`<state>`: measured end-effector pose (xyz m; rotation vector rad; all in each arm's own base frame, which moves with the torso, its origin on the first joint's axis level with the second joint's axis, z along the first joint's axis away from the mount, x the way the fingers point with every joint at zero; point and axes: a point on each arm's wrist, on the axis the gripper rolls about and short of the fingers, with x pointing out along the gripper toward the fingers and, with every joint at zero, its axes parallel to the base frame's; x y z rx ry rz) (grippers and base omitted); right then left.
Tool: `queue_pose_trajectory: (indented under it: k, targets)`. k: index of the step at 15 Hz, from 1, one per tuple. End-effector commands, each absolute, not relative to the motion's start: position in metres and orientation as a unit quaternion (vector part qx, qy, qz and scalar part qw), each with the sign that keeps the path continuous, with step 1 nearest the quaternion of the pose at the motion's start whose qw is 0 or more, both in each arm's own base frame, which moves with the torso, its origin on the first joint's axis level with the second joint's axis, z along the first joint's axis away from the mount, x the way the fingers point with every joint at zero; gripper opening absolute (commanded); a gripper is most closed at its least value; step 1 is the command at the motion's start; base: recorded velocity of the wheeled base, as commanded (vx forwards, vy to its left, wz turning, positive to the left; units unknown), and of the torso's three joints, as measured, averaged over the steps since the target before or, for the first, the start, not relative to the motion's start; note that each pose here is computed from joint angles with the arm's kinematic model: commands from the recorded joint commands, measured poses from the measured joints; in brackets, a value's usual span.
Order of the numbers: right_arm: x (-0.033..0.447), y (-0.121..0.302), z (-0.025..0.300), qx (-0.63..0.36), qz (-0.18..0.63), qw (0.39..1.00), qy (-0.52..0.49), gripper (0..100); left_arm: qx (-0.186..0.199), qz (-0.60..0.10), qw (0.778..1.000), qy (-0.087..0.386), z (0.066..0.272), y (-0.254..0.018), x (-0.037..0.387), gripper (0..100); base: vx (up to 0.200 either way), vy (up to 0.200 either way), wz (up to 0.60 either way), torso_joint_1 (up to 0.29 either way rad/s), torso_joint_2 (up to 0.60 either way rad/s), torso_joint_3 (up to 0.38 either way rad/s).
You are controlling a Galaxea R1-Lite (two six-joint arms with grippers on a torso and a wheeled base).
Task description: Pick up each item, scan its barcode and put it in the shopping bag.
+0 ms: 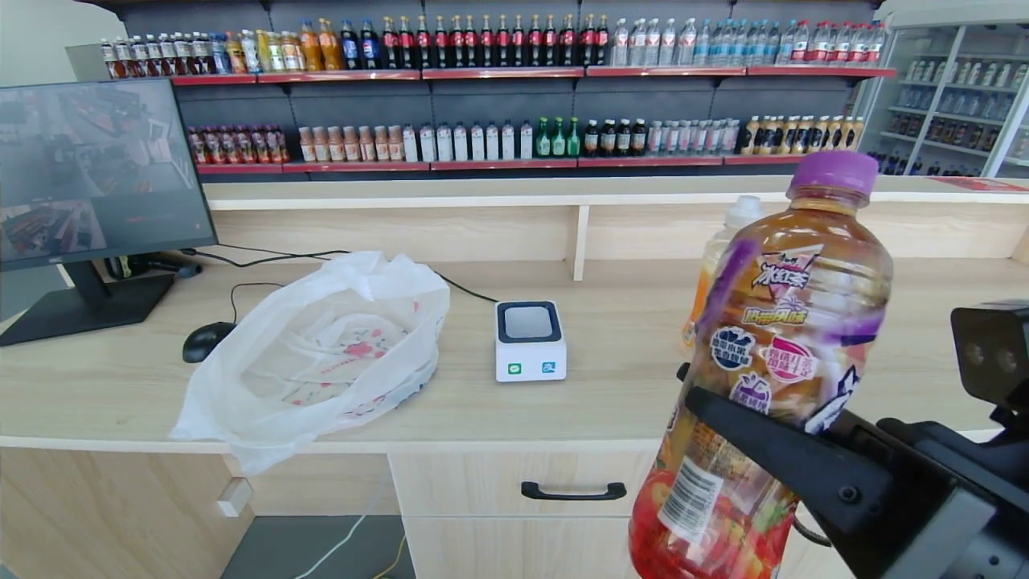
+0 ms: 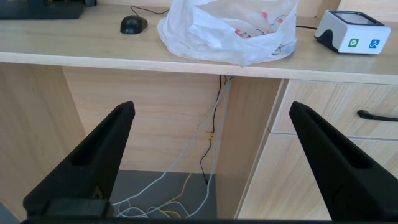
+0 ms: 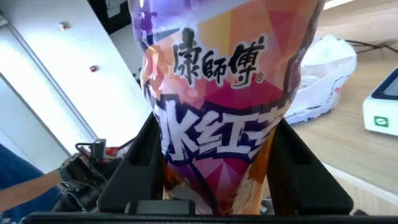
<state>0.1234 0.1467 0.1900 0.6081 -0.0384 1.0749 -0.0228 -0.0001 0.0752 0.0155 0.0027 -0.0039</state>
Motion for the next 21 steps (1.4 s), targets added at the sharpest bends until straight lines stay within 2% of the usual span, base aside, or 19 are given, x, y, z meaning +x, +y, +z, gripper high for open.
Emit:
queue_pose_trajectory:
  k: [1, 4, 8, 15, 21]
  targets:
    - [0.114, 0.159, 0.194, 0.310, 0.538, 0.784, -0.001, 0, 0.008, -0.002, 1.000, 0.001, 0.075, 0.000, -0.023, 100, 0.000, 0.000, 0.00, 0.000, 0.00, 0.000]
    - [0.102, 0.171, 0.199, 0.343, 0.570, 0.746, 0.025, 0, 0.008, -0.002, 1.000, 0.001, 0.075, 0.000, -0.023, 100, 0.000, 0.000, 0.00, 0.000, 0.00, 0.000]
    - [0.112, 0.189, 0.208, 0.367, 0.575, 0.731, 0.025, 0, 0.008, -0.002, 1.000, 0.001, 0.075, 0.000, -0.023, 100, 0.000, 0.000, 0.00, 0.000, 0.00, 0.000]
    - [0.108, 0.182, 0.221, 0.423, 0.580, 0.695, 0.038, 0, 0.008, -0.002, 1.000, 0.002, 0.075, 0.000, -0.023, 100, 0.000, 0.000, 0.00, 0.000, 0.00, 0.000]
    - [0.108, 0.182, 0.219, 0.423, 0.578, 0.696, 0.043, 0, 0.007, -0.002, 1.000, 0.002, 0.075, 0.000, -0.023, 100, 0.000, 0.000, 0.00, 0.000, 0.00, 0.000]
